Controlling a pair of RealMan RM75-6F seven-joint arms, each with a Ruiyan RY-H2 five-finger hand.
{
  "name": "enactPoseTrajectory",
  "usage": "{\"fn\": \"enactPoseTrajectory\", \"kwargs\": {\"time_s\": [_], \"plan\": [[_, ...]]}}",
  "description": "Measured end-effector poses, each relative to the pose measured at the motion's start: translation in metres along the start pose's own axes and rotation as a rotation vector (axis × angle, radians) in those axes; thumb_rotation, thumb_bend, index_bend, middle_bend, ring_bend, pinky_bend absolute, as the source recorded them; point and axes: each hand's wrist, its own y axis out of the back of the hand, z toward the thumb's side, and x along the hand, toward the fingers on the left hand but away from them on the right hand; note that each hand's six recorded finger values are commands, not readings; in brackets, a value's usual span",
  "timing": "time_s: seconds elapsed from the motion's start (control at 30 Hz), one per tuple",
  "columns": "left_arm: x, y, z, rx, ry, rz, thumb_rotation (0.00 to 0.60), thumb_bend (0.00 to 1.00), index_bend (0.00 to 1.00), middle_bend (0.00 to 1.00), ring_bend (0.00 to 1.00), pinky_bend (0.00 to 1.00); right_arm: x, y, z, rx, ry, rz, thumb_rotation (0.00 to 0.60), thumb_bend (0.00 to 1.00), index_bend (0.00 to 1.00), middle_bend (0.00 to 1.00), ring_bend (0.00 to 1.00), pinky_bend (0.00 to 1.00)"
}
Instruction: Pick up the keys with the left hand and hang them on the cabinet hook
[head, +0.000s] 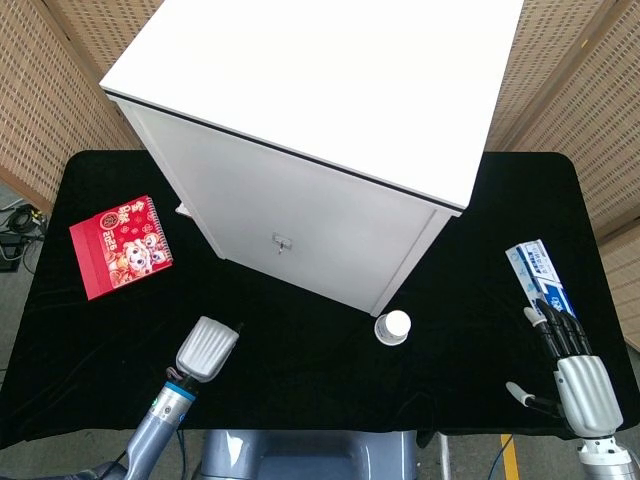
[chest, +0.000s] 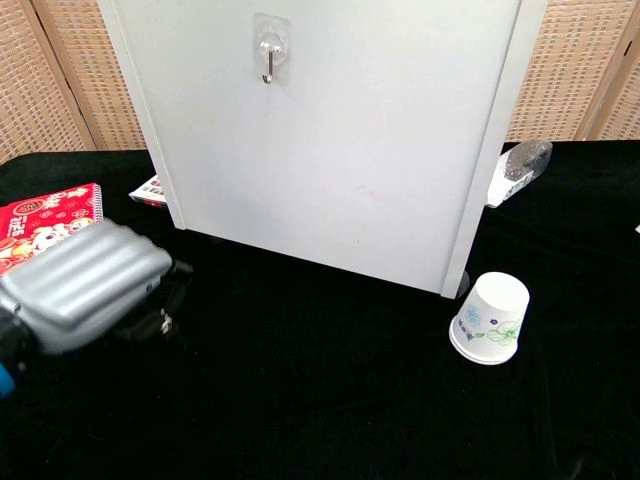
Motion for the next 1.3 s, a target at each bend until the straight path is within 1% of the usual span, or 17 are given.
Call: {"fn": "enactPoseTrajectory", "kwargs": {"time_s": [0.23,0.53,0.8,1.0,1.13,1.3], "plan": [[0.016,0.042,-0.007,0.129,-0.064,0.108,0.6,0.48,0.59,0.95,0.88,0.79,0.0,0.001,-0.001,-0.004,-0.002,-0.002,0.6,0.11,0.0,0.0,0.0,0.0],[0.034,0.083,-0.008,0.23,-0.103,0.214,0.6,0.48,0.59,0.95,0.88,0.79,0.0,0.003,-0.002,-0.012,-0.004,-0.005,0.6,0.11,0.0,0.0,0.0,0.0],[0.047,0.1,-0.009,0.276,-0.107,0.255,0.6,0.48,0.59,0.95,0.88,0.79,0.0,0.004,-0.003,-0.02,-0.007,-0.007,0.6,0.11,0.0,0.0,0.0,0.0],[0.057,0.112,-0.005,0.353,-0.118,0.299,0.6,0.48,0.59,0.95,0.88,0.79,-0.001,0.005,-0.005,-0.025,-0.015,-0.006,0.6,0.11,0.0,0.0,0.0,0.0],[0.065,0.126,-0.001,0.407,-0.134,0.336,0.6,0.48,0.59,0.95,0.88,0.79,-0.002,0.006,-0.007,-0.031,-0.018,-0.006,0.6,0.11,0.0,0.0,0.0,0.0],[0.075,0.146,0.006,0.446,-0.144,0.38,0.6,0.48,0.59,0.95,0.88,0.79,-0.002,0.008,-0.009,-0.046,-0.024,-0.009,0.6,0.11,0.0,0.0,0.0,0.0]]}}
